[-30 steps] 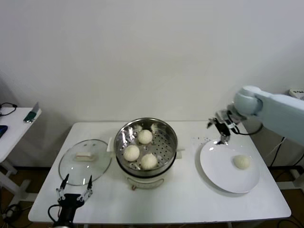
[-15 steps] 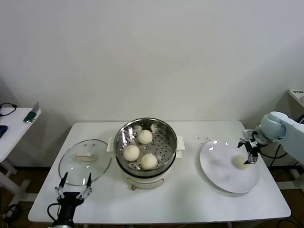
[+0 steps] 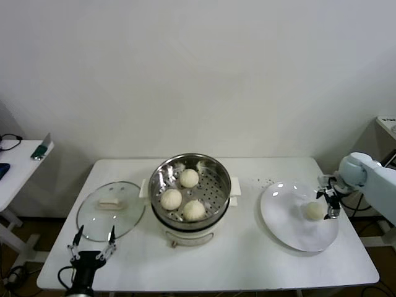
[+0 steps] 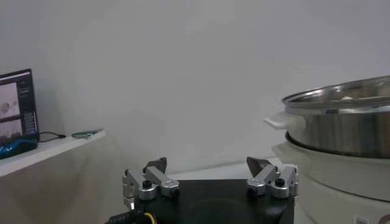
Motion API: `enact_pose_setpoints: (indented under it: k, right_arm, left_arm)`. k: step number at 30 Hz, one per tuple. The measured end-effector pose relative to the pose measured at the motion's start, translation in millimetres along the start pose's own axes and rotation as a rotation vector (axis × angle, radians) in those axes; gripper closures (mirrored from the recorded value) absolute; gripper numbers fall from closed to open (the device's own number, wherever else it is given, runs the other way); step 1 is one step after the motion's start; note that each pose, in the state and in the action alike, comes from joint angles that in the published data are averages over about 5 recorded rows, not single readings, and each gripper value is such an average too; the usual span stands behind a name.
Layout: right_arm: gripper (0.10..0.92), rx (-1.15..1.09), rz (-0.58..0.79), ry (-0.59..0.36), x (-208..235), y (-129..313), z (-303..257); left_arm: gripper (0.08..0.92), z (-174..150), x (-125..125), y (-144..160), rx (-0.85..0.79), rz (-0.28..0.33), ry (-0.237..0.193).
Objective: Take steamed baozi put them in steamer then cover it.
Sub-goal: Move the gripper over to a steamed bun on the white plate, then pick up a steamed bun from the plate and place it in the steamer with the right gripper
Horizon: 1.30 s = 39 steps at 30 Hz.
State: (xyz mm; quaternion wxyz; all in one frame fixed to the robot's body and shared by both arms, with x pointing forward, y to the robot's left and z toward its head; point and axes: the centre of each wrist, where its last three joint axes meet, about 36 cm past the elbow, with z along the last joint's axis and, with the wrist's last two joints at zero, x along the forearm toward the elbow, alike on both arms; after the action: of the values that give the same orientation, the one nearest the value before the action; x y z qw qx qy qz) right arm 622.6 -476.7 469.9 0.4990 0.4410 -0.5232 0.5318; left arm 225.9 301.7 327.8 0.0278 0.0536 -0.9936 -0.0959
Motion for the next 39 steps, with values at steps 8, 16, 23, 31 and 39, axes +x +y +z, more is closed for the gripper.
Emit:
enact_pose_setpoints:
  k: [8, 16, 23, 31, 39]
  right_arm:
    - [0.2, 0.013, -0.021, 0.006, -14, -9, -10]
    - [0.214, 0.027, -0.037, 0.012, -21, -17, -18]
    - [0.294, 0.03, -0.043, 0.012, -21, -19, -19]
    - [0.343, 0.019, -0.033, 0.002, -12, -21, -19]
    - [0.341, 0.006, 0.025, -0.049, 35, -44, -37]
  left_arm:
    - [0.177, 0, 0, 0, -0.008, -0.002, 0.001]
    - [0.177, 1, 0, 1, -0.008, -0.005, 0.006]
    - [0.177, 1, -1, 0, -0.008, -0.006, 0.008]
    - [0.177, 0, 1, 0, -0.01, -0.004, 0.01]
    - [0.177, -1, 3, -3, -0.009, 0.012, 0.011]
